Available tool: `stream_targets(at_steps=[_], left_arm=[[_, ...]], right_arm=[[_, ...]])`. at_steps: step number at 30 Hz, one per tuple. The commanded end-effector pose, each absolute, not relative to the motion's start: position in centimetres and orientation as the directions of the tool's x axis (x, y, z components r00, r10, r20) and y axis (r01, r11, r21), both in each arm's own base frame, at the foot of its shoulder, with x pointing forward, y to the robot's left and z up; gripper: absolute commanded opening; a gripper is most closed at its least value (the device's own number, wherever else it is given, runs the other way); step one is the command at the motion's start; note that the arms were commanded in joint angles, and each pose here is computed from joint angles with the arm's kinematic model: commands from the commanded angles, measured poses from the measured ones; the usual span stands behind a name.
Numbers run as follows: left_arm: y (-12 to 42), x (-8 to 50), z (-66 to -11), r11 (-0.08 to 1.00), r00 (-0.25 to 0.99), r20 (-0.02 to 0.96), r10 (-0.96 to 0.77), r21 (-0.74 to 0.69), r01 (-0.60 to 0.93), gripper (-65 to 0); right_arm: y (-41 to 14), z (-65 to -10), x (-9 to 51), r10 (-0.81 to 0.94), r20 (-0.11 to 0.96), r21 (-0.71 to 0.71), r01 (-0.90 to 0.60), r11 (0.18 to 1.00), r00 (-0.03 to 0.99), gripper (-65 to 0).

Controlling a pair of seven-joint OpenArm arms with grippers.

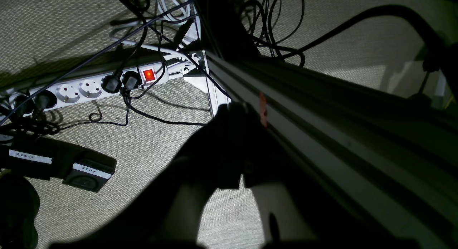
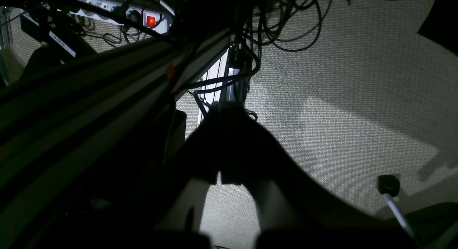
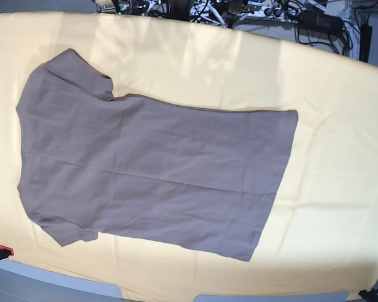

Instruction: Fold the T-shirt properly

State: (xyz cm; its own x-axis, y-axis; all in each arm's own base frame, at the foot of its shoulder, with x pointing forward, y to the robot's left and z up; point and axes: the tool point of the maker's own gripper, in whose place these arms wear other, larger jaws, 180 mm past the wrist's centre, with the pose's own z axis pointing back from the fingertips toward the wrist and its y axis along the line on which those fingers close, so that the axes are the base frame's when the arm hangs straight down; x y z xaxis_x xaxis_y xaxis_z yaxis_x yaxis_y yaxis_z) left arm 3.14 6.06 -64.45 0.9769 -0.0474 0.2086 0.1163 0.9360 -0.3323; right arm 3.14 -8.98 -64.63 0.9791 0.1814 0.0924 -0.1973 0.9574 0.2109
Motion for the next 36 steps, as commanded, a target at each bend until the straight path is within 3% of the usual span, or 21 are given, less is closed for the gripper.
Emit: stream_targets(at_steps=[1,11,14,20,26,36], left_arm=[[5.5,3.2,-64.2,0.929,0.975,0.217,-0.039,-0.352,0.115,-65.0],[5.5,3.2,-64.3,0.929,0.976,0.216,-0.039,-0.351,0.115,-65.0],[5.5,2.3,-64.4,0.929,0.984,0.171,-0.058,-0.351,0.116,-65.0],[5.0,-1.1,-64.2,0.906,0.973,0.064,-0.221,-0.357,0.229,-65.0],[3.6,-4.2,-62.8,0.882,0.968,0.065,-0.243,-0.4,0.249,-65.0],[6.3,-8.8,-59.6,0.858,0.944,0.022,-0.328,-0.412,0.308,-65.0]], right_arm=[[-8.9,-64.5,3.5,0.178,0.104,0.216,-0.197,0.956,0.978,-65.0],[-9.0,-64.5,3.6,0.178,0.107,0.215,-0.198,0.956,0.978,-65.0],[-9.0,-64.5,3.3,0.181,0.095,0.215,-0.198,0.956,0.979,-65.0],[-9.9,-64.5,-0.5,0.216,-0.069,0.213,-0.198,0.957,0.974,-65.0],[-10.7,-63.0,-5.3,0.282,-0.082,0.306,-0.245,0.92,0.956,-65.0],[-12.7,-58.8,-12.3,0.252,-0.098,0.392,-0.195,0.899,0.963,-65.0]])
